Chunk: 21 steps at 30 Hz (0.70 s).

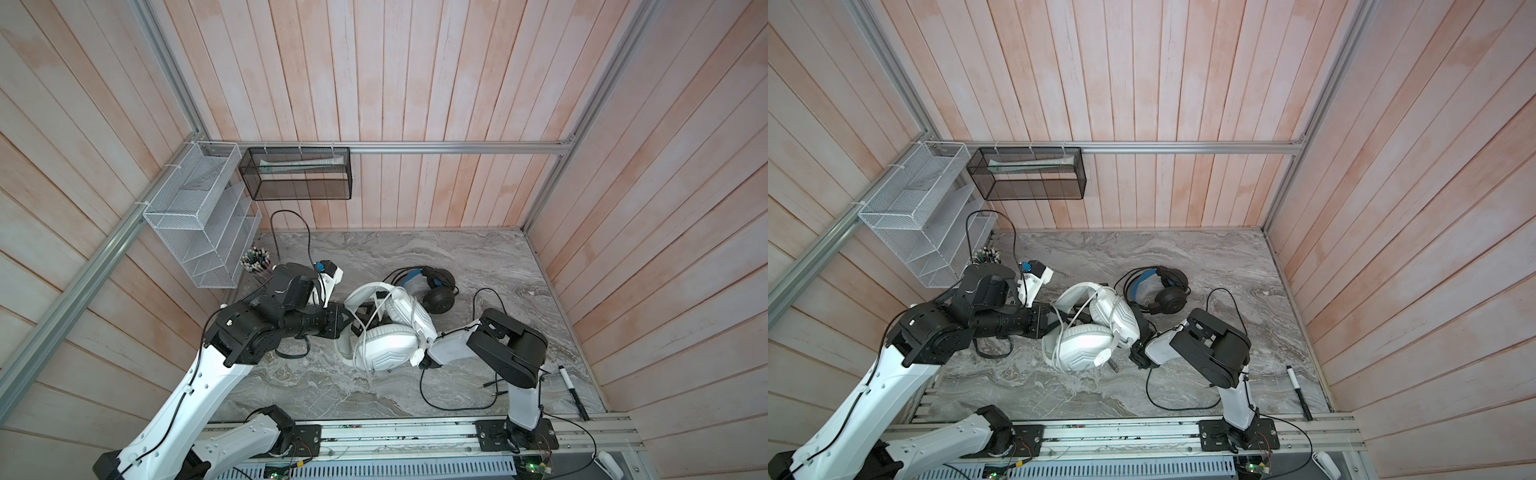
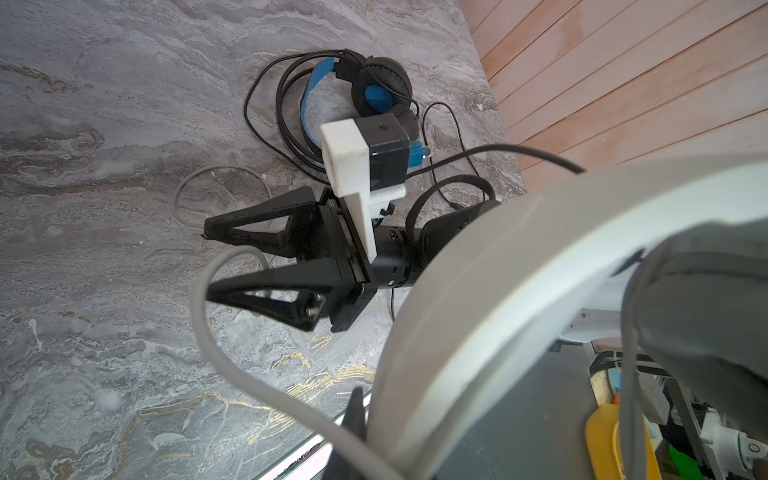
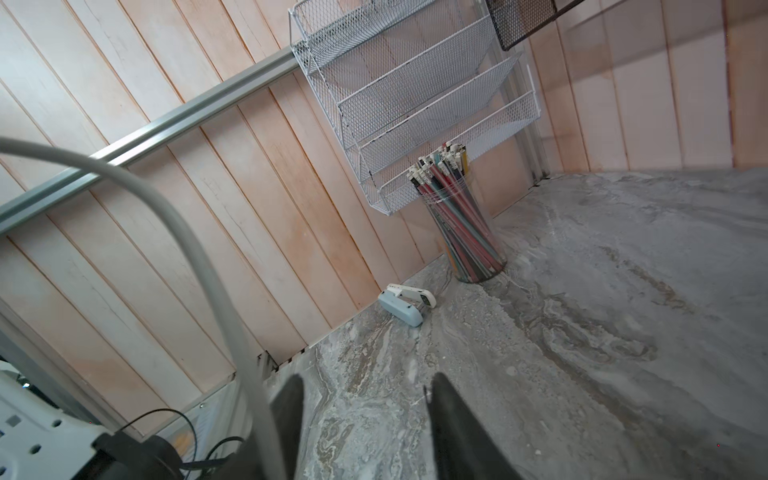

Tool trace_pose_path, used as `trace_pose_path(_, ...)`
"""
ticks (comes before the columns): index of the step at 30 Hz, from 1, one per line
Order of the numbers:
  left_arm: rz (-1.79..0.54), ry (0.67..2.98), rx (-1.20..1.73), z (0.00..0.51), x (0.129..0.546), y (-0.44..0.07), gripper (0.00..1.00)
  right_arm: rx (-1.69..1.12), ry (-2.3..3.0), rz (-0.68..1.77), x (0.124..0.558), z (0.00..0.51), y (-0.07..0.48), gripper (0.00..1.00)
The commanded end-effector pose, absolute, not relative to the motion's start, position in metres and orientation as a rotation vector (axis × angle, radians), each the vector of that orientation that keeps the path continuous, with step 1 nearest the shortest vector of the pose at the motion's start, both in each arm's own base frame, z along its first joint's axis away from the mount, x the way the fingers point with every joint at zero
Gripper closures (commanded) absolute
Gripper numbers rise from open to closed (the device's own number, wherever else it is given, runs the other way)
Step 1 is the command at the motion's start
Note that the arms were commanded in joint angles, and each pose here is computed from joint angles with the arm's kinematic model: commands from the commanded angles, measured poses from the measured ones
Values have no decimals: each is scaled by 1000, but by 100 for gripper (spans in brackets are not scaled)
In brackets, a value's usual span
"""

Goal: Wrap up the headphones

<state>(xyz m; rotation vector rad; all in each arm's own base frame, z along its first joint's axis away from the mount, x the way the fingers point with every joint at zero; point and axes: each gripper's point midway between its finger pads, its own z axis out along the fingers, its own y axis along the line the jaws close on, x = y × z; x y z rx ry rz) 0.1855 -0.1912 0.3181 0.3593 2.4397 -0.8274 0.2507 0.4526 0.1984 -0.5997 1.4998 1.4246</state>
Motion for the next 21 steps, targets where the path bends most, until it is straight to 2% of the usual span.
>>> trace_pose_path(1,-952,2356,378,337,179,-201,100,-502,1503,1300,289,218,434,80)
trace_pose_path(2,-958,2361,381,334,178,-202,100,-496,1513,1267,296,221,429,89)
trace_pose_path(6,-977,2377,386,323,173,-204,100,-462,1538,1053,323,241,399,100)
trace_pose_path(13,-906,2417,374,302,172,-198,100,-419,1489,726,343,301,346,100)
trace_pose_path(18,-756,2426,324,296,179,-179,100,-369,1479,638,359,324,308,100)
trace_pose_path(21,-742,2399,299,301,179,-173,100,-354,1475,609,364,328,291,100)
